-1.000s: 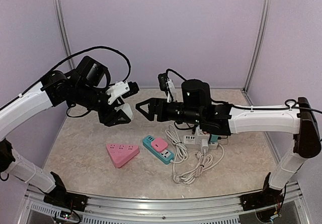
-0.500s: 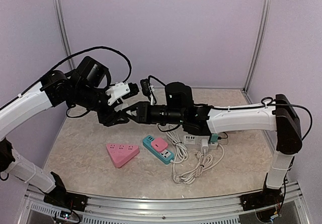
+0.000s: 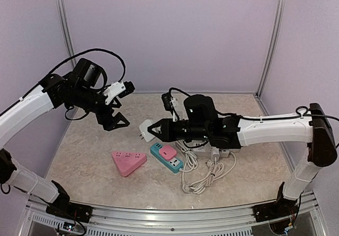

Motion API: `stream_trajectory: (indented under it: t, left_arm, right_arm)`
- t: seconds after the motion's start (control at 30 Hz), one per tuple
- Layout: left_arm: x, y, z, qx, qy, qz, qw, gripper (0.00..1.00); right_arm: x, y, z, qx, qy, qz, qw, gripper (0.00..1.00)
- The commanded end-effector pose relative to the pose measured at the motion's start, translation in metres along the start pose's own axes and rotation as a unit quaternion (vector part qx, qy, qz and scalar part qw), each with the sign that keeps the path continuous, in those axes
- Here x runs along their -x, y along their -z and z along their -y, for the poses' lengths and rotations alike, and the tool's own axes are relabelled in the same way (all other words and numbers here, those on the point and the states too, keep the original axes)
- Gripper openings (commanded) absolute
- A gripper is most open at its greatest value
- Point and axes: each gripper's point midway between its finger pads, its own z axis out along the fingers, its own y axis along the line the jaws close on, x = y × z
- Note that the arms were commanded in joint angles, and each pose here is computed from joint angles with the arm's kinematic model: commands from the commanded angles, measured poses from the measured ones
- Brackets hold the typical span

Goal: Insert the plug
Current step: Pick up the plug from the center of the board, then move the socket to the center of the board.

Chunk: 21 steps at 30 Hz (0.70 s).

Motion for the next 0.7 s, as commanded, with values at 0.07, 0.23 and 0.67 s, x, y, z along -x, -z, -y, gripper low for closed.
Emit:
stream_trajectory:
  t: [0.07, 0.23, 0.67]
  left_arm:
    - [-0.069, -0.043, -0.006, -0.026, 0.038, -0.086, 0.995, 0.89]
    - [-0.122, -0.093, -0.022, -0.054, 0.038, -0.168, 0.983, 0.78]
    - [-0.198, -0.103, -0.006, -0.199, -0.314, -0.202, 0.906, 0.92]
  right_arm:
    - [0.008, 0.069, 0.046, -0.152, 0.054, 0.038, 0.986, 0.0]
    - [0.003, 0.092, 0.06, -0.186, 0.058, 0.042, 0.98, 0.0]
    - [-0.016, 0.102, 0.069, -0.191, 0.057, 0.022, 0.98, 0.0]
